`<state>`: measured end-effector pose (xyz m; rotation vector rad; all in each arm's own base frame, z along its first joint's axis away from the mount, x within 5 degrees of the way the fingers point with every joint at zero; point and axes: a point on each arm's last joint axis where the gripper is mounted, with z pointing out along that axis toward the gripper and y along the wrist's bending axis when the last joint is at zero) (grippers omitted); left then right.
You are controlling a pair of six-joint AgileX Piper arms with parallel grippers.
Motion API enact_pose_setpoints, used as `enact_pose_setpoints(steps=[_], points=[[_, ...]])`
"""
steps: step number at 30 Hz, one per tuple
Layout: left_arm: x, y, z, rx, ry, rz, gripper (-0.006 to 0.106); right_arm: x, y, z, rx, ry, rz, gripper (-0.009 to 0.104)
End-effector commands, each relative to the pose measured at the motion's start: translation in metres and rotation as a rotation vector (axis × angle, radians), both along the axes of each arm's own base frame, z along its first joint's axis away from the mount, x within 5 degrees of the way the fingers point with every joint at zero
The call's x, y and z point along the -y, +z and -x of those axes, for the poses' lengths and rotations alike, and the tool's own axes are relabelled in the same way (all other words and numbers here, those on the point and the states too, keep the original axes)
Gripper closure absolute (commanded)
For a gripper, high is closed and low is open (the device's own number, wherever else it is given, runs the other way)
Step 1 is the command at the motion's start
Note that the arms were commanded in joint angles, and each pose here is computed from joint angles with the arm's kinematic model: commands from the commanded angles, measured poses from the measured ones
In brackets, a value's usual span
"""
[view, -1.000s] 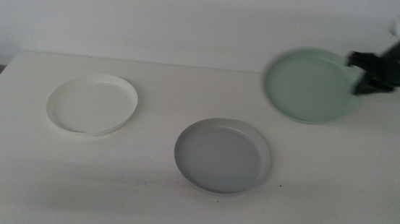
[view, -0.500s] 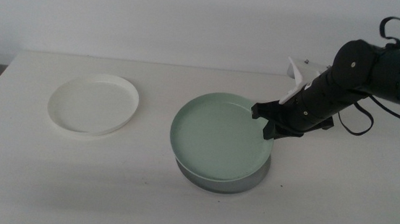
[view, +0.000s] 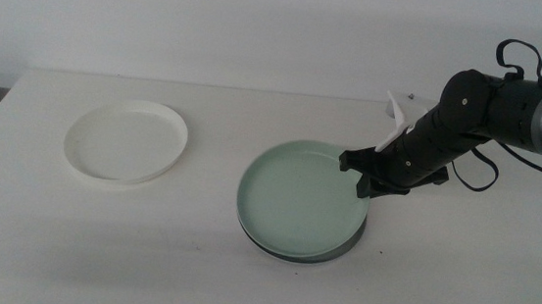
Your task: Stack the three bowls on top of each other.
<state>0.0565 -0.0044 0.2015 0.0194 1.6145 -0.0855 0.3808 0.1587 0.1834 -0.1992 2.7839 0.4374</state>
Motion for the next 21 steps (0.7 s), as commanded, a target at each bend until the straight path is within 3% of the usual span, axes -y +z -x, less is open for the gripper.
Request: enact_pose_setpoints(steps=[1,4,8,12,14,17,21], points=[[0.0,0.001,0.0,0.016,0.003,0.005,0.007,0.002,0.002,0.0,0.013,0.009,0.017,0.087],[0.0,0.001,0.0,0.016,0.003,0.005,0.007,0.002,0.001,0.0,0.008,0.015,0.024,0.068],[0.0,0.001,0.0,0.016,0.003,0.005,0.007,0.004,0.012,0.003,0.036,0.036,0.036,0.035],[0.0,0.001,0.0,0.016,0.003,0.005,0.007,0.012,0.061,0.017,0.146,0.105,0.062,0.009],[0.0,0.001,0.0,0.016,0.003,0.005,0.007,0.019,0.098,0.033,0.229,0.11,0.055,0.003],[0.0,0.001,0.0,0.016,0.003,0.005,0.007,0.032,0.142,0.071,0.374,0.107,0.004,0.002],[0.0,0.001,0.0,0.016,0.003,0.005,0.007,0.045,0.177,0.142,0.624,0.238,-0.079,0.002]])
